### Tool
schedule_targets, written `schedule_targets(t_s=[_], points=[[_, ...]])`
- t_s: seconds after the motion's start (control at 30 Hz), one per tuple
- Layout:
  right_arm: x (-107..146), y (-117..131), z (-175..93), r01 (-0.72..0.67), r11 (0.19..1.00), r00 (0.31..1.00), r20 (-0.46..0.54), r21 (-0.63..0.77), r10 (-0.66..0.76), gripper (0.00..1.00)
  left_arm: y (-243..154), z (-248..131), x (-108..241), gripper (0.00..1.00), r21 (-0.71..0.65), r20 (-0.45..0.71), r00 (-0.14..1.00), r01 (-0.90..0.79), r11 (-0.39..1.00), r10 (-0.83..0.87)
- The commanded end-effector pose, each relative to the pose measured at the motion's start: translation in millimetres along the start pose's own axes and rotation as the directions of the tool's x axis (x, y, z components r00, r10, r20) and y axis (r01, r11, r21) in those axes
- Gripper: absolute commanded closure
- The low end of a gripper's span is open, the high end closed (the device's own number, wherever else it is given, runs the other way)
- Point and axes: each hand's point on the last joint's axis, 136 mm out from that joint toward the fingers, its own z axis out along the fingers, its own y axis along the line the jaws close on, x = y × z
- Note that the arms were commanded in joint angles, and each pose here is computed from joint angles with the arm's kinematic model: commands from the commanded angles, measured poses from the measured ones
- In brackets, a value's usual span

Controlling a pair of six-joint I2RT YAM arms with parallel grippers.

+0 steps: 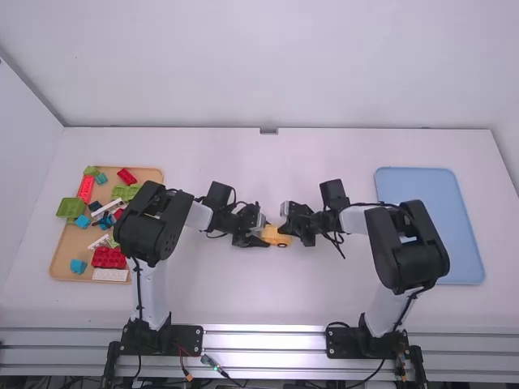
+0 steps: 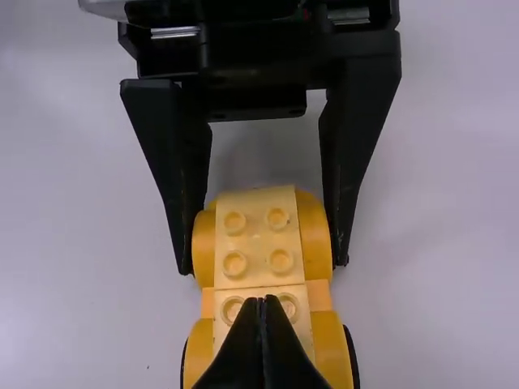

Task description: Assemble lego blocks to make yellow taxi

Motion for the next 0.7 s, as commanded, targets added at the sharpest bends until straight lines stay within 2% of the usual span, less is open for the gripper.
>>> schedule_targets(t_s=[0.0, 0.17, 0.3, 0.4, 0.57, 0.6, 0.67], points=[[50, 5, 13, -0.08, 0.997, 0.979, -0.187, 0.015, 0.081, 1.0, -2, 0, 0, 0.51, 0.007, 0.012, 1.0, -0.013, 1.0, 0.013], [59, 4, 28, -0.105, 0.993, 0.965, -0.248, -0.045, 0.09, 1.0, -2, 0, 0, 0.5, 0.005, 0.012, 1.0, 0.002, 1.0, -0.002], [51, 3, 26, -0.071, 0.993, 0.972, -0.23, -0.093, 0.048, 1.0, -2, 0, 1, 0.5, 0.004, 0.009, 1.0, 0.003, 1.0, -0.003], [31, -6, 20, -0.035, 0.993, 0.984, -0.178, -0.111, 0.015, 1.0, -2, 0, 1, 0.5, 0.005, 0.009, 1.0, 0.006, 1.0, -0.006], [-15, -30, -9, 0.023, 0.997, 0.994, -0.101, -0.072, -0.03, 0.99, -4, 0, 2, 0.48, 0.01, 0.006, 1.0, 0.014, 1.0, -0.014], [-18, -32, -10, 0.026, 0.997, 0.994, -0.1, -0.066, -0.032, 0.99, -4, 0, 2, 0.48, 0.01, 0.006, 1.0, 0.014, 1.0, -0.014], [-31, -45, -20, 0.041, 0.999, 0.994, -0.101, -0.017, -0.043, 0.78, -3, 0, 2, 0.45, 0.009, 0.005, 1.0, 0.013, 1.0, -0.013]])
